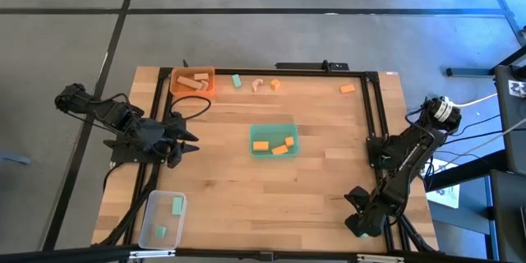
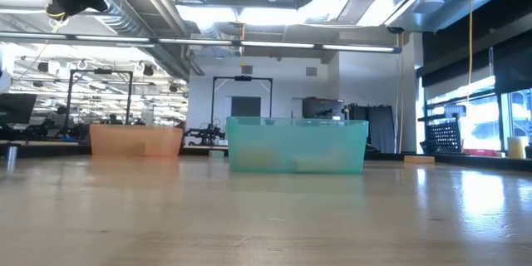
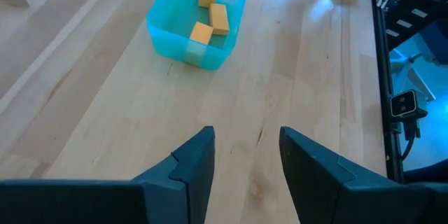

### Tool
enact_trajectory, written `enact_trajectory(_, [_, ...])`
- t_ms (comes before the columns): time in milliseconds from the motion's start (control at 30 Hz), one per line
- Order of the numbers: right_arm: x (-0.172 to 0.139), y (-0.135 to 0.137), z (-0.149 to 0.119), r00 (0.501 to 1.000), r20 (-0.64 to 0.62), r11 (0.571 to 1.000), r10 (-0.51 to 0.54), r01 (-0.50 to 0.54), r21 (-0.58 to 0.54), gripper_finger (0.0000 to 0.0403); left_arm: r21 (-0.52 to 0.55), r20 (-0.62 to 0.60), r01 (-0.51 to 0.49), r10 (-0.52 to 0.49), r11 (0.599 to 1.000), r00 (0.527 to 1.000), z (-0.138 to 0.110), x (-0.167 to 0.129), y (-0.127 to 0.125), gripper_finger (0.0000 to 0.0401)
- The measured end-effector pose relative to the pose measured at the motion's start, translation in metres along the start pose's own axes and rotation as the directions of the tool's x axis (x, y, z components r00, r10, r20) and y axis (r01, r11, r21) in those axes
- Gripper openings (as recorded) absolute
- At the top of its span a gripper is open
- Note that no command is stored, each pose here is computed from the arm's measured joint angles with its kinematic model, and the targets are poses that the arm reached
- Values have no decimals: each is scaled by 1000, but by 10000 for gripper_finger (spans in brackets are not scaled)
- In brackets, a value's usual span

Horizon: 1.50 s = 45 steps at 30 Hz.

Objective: Sort & place blocks by color
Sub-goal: Put the blue block into the transparent bin

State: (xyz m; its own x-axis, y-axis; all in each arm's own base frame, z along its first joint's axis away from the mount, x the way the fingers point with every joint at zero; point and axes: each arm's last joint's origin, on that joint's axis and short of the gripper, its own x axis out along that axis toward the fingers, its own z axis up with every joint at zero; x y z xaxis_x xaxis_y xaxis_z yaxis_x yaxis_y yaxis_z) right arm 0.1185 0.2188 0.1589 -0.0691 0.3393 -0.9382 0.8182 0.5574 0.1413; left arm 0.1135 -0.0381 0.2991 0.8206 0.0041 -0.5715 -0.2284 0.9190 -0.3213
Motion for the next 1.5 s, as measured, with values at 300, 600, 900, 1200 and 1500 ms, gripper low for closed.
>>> enact_trajectory(300, [-3, 3, -4, 1000, -22, 998, 8, -9, -58, 255, 1, -1, -1, 1, 1000, 1000, 0, 0, 0, 151])
enact_trajectory(600, [-2, 10, -5, 994, 15, 993, 110, -110, -45, 255, 1, -1, -1, 1, 1000, 1000, 0, 0, 0, 151])
enact_trajectory(900, [23, 11, 0, 995, 34, 993, 91, -89, -72, 255, 4, -4, 3, -3, 1000, 1000, 0, 0, 0, 151])
enact_trajectory(1200, [34, 13, 3, 995, 70, 996, 71, -67, -54, 255, 4, -4, 2, -2, 1000, 1000, 0, 0, 0, 151])
enact_trajectory(1500, [35, 12, 4, 993, 92, 997, 69, -64, -53, 255, 4, -4, 2, -2, 1000, 1000, 0, 0, 0, 151])
